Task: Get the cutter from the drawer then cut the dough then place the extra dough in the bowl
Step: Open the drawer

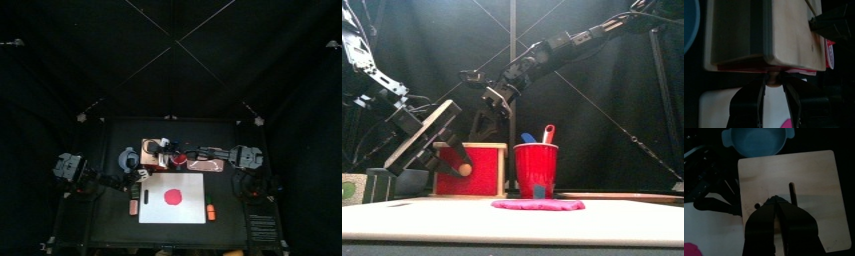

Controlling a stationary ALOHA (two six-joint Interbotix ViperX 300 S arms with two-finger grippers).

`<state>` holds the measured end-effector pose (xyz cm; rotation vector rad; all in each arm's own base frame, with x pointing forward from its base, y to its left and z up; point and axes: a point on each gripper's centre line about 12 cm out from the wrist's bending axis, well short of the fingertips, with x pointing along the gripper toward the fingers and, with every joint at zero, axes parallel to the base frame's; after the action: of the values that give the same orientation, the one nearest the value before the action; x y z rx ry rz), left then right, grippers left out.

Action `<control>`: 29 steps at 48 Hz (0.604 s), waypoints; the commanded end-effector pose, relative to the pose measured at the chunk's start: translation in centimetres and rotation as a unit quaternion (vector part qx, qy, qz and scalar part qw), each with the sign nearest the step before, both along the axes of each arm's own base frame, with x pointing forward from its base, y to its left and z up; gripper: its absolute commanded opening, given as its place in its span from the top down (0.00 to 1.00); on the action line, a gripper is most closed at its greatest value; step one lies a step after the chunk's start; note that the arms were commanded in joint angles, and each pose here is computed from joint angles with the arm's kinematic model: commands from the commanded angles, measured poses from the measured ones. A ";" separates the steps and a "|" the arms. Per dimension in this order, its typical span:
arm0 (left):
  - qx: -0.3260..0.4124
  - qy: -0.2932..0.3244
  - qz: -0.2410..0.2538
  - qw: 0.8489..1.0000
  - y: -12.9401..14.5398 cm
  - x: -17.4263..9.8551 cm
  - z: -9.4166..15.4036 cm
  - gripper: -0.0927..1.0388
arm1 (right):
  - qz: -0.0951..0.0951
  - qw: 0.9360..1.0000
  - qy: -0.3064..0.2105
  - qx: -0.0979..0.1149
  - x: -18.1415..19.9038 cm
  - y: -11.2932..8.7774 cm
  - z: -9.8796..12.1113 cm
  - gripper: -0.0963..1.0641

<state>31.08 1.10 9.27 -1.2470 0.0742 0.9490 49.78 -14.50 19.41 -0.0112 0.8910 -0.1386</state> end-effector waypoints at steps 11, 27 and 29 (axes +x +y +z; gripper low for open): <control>-0.009 0.000 -0.028 1.000 -2.0 -0.1 0.1 0.45 | -0.003 1.000 -0.003 0.000 -0.1 -0.2 0.6 0.90; -0.017 0.002 -0.042 0.999 -3.5 -0.4 0.0 0.45 | -0.002 1.000 0.004 0.003 -0.2 -0.2 0.4 0.90; -0.017 0.002 -0.044 0.999 -3.7 -0.4 0.0 0.45 | -0.003 1.000 0.004 0.003 -0.2 -0.2 0.4 0.90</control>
<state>30.63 -1.44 9.21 -1.2556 0.1194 0.9070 49.66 -14.52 19.23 -0.0046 0.9053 -0.1370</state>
